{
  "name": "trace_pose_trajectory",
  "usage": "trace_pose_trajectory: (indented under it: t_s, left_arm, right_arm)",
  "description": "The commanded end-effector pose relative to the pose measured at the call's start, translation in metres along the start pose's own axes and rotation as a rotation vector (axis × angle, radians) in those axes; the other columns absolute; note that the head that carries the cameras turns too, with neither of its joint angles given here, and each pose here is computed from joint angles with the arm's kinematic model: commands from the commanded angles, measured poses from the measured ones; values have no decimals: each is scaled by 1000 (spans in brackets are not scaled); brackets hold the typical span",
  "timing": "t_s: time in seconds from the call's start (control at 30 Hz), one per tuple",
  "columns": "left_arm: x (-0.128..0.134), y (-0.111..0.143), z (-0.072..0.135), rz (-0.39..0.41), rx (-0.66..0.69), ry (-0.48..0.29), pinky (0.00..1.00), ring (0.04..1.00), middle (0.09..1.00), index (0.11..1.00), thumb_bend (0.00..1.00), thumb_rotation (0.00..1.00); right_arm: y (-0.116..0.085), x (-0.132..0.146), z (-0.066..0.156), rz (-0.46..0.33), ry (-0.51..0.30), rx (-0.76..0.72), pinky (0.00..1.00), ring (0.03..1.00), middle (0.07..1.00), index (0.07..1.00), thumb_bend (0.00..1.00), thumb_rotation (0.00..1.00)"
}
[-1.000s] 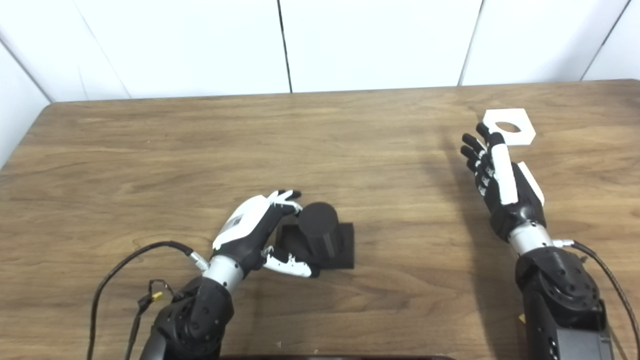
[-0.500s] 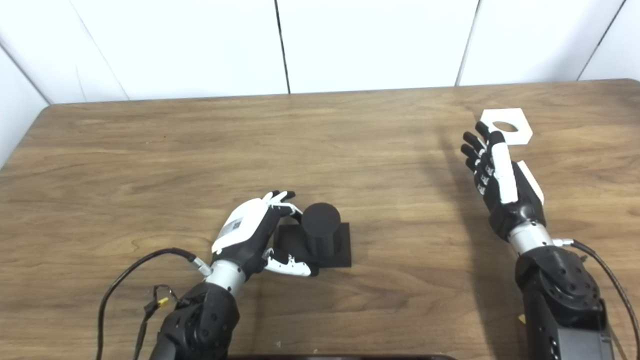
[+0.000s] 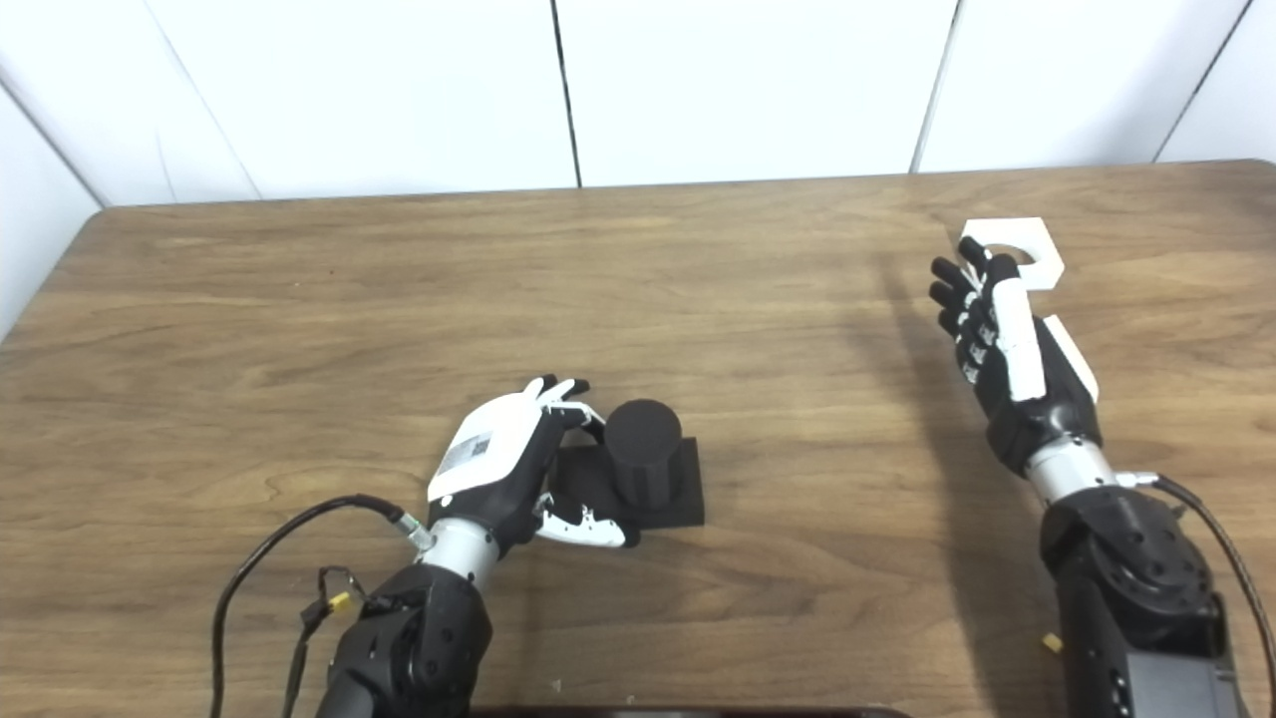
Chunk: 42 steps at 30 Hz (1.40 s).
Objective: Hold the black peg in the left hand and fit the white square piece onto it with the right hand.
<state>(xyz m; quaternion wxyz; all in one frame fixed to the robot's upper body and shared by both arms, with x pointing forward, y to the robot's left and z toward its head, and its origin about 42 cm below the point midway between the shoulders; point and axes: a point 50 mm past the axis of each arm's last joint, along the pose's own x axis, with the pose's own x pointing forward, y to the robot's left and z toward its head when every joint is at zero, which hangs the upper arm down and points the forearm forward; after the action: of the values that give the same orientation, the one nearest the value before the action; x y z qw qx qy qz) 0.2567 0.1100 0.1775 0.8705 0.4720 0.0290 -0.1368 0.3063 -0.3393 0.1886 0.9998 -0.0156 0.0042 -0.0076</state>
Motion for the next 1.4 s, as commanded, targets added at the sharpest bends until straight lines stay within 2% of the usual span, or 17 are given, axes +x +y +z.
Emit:
trace_pose_trajectory:
  t_s: [0.0,0.03,0.07,0.1,0.2,0.37,0.43,0.5,0.6,0.7,0.73,0.77,0.97,1.17,1.3,1.37]
  left_arm:
    - [1,-6,-9,-34,36,46,1000,1000,940,484,518,58]
    - [1,-6,-9,-39,35,45,1000,1000,940,484,518,58]
    - [1,-6,-10,-42,34,44,1000,1000,939,484,518,58]
    - [1,-6,-11,-44,33,43,1000,1000,938,484,519,58]
    - [2,-6,-12,-48,32,41,1000,1000,935,484,519,58]
    - [2,-7,-14,-52,36,44,1000,1000,937,484,520,58]
    - [3,-7,-14,-52,36,48,1000,1000,936,484,520,58]
    - [3,-7,-14,-52,30,52,1000,1000,937,484,520,58]
    - [2,-6,-15,-51,24,52,1000,1000,938,484,520,57]
    - [-1,-5,-16,-48,21,52,1000,1000,935,483,520,57]
    - [-2,-5,-17,-48,21,52,1000,1000,931,483,520,57]
    - [-2,-5,-17,-48,21,54,1000,1000,928,483,520,57]
    - [-2,-4,-21,-59,26,64,1000,1000,929,484,519,58]
    - [-3,-2,-23,-54,32,66,1000,1000,915,483,519,59]
    - [-1,0,-27,-59,27,66,1000,1000,917,483,518,60]
    - [0,3,-29,-58,25,65,1000,1000,919,483,519,59]
  right_arm:
    - [-8,16,41,14,-137,-25,1000,972,957,988,527,975]
    - [-13,22,51,-4,-162,-40,1000,972,956,982,526,961]
    - [-18,27,61,-19,-190,-60,1000,975,962,972,562,832]
    - [-21,30,68,-28,-209,-74,1000,975,964,965,590,754]
    - [-34,43,100,-14,-275,-161,1000,962,944,915,668,582]
    - [-52,63,133,-9,-280,-308,984,946,929,895,689,414]
    - [-59,69,140,-27,-274,-441,968,940,918,887,715,405]
    - [-68,76,148,-28,-261,-595,889,913,911,879,729,378]
    - [-85,88,158,-24,-191,-852,839,909,924,882,799,326]
    - [-98,98,165,-24,-104,-1045,892,975,978,889,907,352]
    - [-101,101,166,-22,-78,-1061,924,990,991,885,960,344]
    - [-103,103,168,-15,-61,-1068,936,995,996,888,972,328]
    - [-109,120,172,34,14,-1121,943,1000,1000,911,992,273]
    - [-99,135,180,66,92,-1225,928,1000,1000,925,1000,240]
    - [-87,142,182,99,108,-1263,953,1000,1000,940,1000,233]
    - [-81,143,181,106,119,-1272,925,1000,1000,947,1000,236]
